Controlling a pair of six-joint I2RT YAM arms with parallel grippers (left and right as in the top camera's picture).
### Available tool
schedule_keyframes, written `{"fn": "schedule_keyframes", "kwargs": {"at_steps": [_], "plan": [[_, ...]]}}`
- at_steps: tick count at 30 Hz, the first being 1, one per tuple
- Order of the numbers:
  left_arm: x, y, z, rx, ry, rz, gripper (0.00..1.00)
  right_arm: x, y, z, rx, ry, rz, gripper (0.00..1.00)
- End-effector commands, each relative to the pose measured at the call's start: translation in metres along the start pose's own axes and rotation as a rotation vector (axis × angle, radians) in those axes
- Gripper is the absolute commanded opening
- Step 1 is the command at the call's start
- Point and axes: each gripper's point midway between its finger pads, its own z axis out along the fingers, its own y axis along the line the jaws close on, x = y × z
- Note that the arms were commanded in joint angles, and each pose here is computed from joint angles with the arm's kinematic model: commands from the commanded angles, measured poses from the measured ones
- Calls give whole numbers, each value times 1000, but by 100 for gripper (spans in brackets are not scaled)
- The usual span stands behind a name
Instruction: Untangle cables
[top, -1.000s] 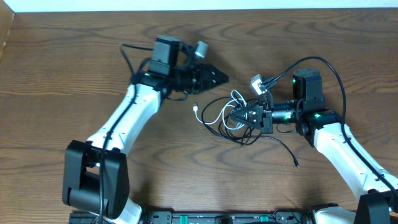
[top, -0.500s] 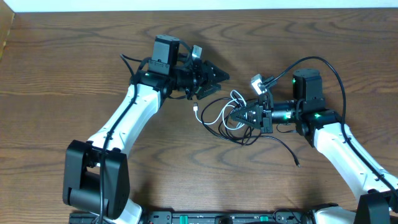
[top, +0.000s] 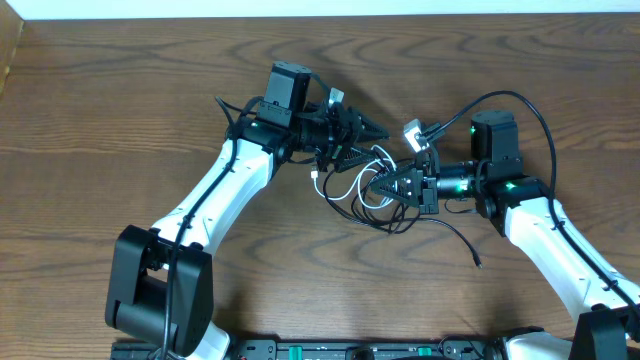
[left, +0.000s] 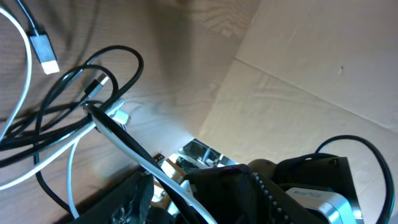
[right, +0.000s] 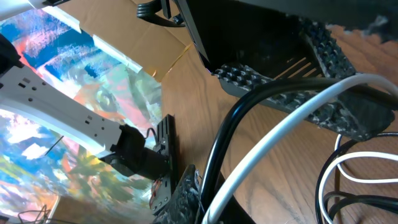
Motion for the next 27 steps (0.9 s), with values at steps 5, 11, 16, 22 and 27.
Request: {"fn": "schedule_keyframes", "kwargs": {"at_steps": [5,11,16,22,27], "plan": [[3,-2,2,6,24,-49,51,-2,5,2,-17,5,-25,1],[-3,-15,5,44,-7,21,49,-1,5,2,-17,7,-20,1],[-7,-22,6,61,-29,56,43,0,4,2,-17,10,-8,1],[15,-18,21,35,35,52,43,0,4,2,-16,10,-8,1],[20,-17,28,20,35,62,36,0,4,2,-17,10,-7,1]]}}
